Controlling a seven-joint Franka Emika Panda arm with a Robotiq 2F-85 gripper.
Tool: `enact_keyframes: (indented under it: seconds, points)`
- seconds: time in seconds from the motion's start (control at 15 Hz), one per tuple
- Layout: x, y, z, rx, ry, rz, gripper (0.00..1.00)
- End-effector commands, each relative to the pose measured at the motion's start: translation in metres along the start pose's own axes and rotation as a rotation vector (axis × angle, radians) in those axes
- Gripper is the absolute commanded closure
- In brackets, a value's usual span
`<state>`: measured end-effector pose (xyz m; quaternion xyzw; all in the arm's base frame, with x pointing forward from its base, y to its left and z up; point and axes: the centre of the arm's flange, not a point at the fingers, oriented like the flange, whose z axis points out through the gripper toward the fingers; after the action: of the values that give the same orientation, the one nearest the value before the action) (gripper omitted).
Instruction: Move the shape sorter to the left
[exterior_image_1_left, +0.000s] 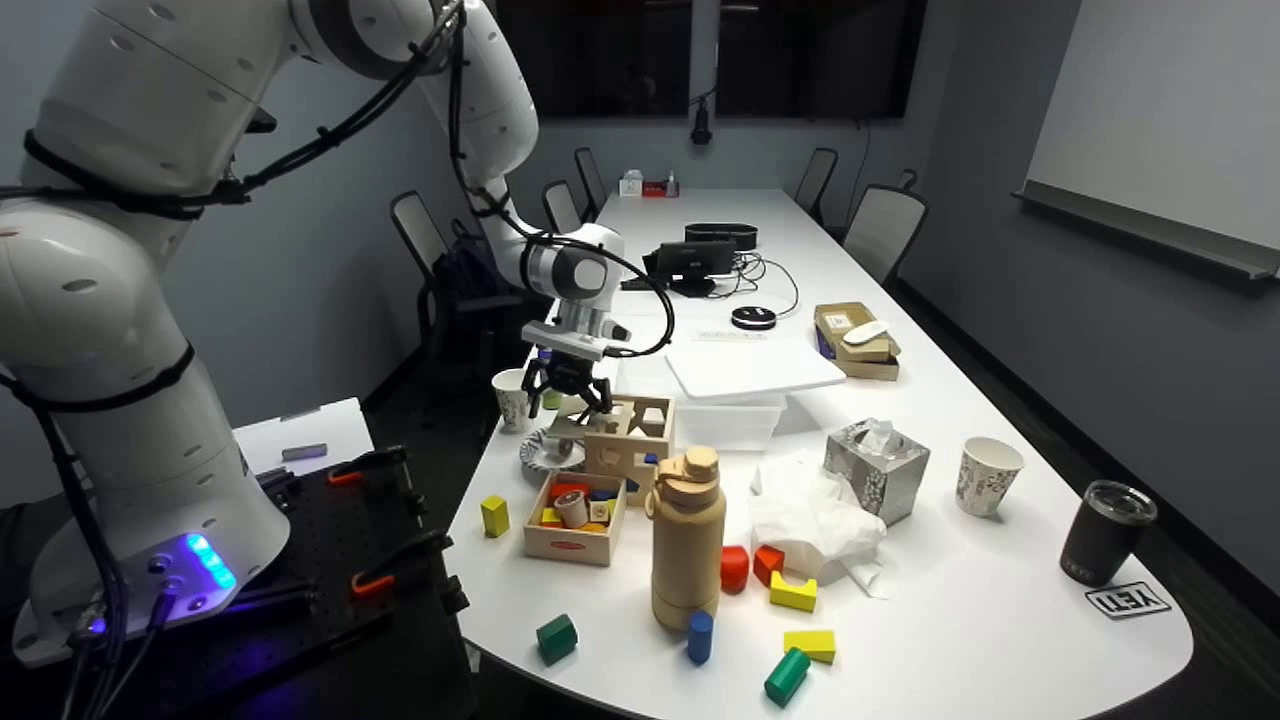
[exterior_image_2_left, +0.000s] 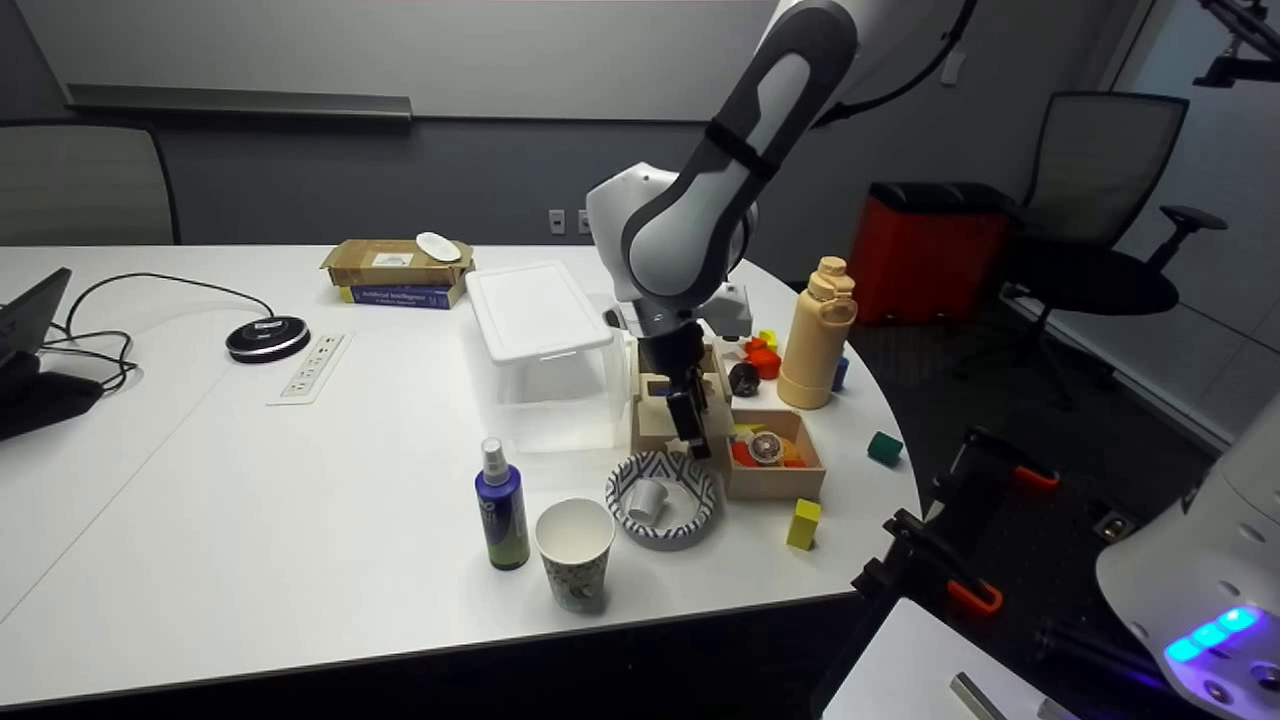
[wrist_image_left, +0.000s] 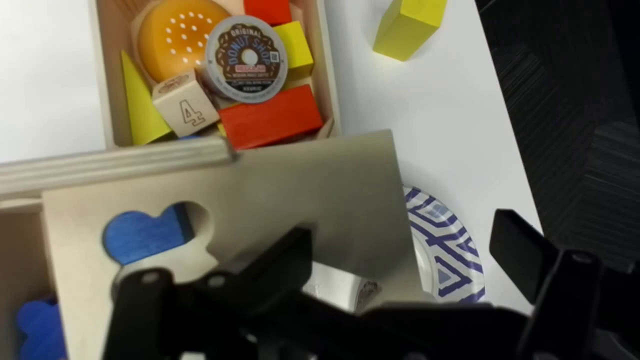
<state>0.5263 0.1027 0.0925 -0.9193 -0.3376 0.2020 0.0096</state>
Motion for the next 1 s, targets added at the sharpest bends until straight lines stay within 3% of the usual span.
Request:
enact_keyframes:
  seconds: [0.0, 0.93]
  points:
    - [-0.014, -0.015, -0.011, 0.043, -0.03, -0.035, 0.0]
    - [-0.028, -0.045, -0.012, 0.179, -0.177, -0.091, 0.0]
